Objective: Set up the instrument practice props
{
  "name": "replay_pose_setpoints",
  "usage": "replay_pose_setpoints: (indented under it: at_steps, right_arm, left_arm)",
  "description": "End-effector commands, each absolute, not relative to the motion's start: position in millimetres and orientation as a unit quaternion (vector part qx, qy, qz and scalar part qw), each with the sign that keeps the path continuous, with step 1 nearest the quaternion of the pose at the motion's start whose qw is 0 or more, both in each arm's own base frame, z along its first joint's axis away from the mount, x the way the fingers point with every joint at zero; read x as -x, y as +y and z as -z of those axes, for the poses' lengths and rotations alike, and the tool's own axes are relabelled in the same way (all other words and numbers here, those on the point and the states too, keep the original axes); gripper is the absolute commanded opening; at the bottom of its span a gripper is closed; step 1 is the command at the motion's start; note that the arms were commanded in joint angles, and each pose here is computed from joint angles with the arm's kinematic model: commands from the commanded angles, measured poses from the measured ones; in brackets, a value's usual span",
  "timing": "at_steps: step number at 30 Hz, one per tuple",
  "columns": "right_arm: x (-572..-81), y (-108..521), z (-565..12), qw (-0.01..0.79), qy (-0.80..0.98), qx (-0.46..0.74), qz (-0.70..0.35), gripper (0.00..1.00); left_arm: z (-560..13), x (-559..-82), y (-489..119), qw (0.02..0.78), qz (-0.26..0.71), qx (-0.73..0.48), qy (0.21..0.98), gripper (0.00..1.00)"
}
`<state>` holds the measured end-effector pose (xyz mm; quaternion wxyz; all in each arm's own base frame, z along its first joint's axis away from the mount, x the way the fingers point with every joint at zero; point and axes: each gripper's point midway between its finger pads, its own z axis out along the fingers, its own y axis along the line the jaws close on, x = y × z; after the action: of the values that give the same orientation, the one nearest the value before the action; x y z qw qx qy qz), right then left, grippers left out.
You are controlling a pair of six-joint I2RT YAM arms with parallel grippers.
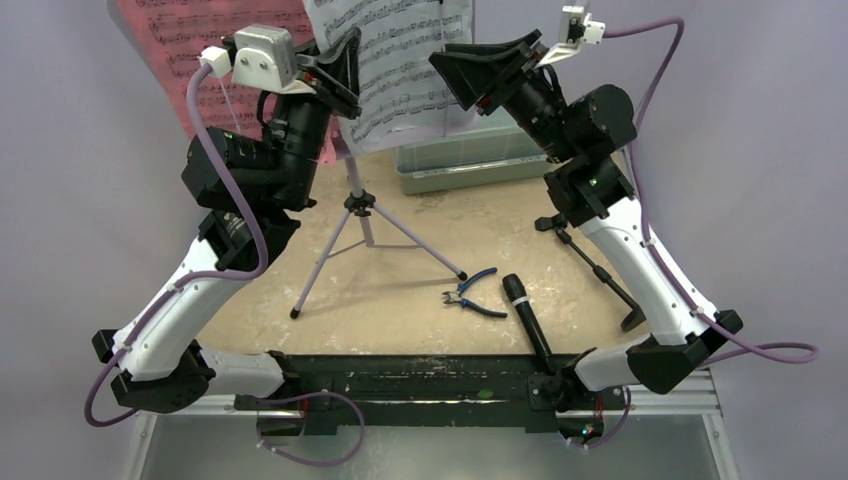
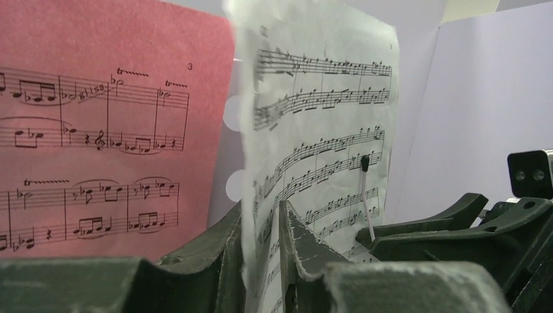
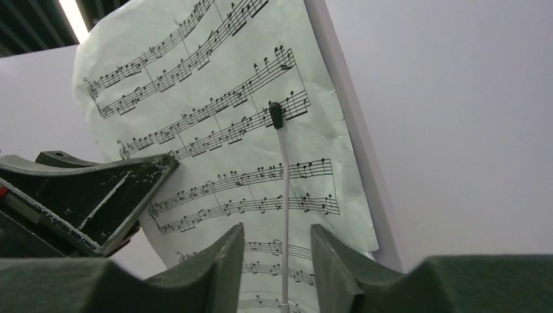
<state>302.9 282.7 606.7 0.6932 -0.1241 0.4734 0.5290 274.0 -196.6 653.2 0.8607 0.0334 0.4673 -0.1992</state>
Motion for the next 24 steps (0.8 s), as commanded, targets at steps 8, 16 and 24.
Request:
replay_pose_setpoints:
  at_steps: [8, 16, 24]
  right_arm:
    - [-251.0, 229.5, -610.6, 0.726, 0.485, 0.118, -0.474, 0.73]
    - [-244.4, 187.4, -514.7, 0.716, 0.584, 0.090, -0.371, 0.80]
    - [-268.7, 199.2, -363.5, 0.622, 0.707, 0.087, -0.325, 0.87]
  left_arm:
    - [-660.5, -241.7, -175.6, 0.849, 0.265, -0.017, 0.458, 0.50]
    - [-643.8, -195.8, -137.3, 0.815, 0.308, -0.031, 0.491, 0.85]
    - [-569.7, -149.4, -108.1, 0.747, 0.353, -0.054, 0.560, 0.88]
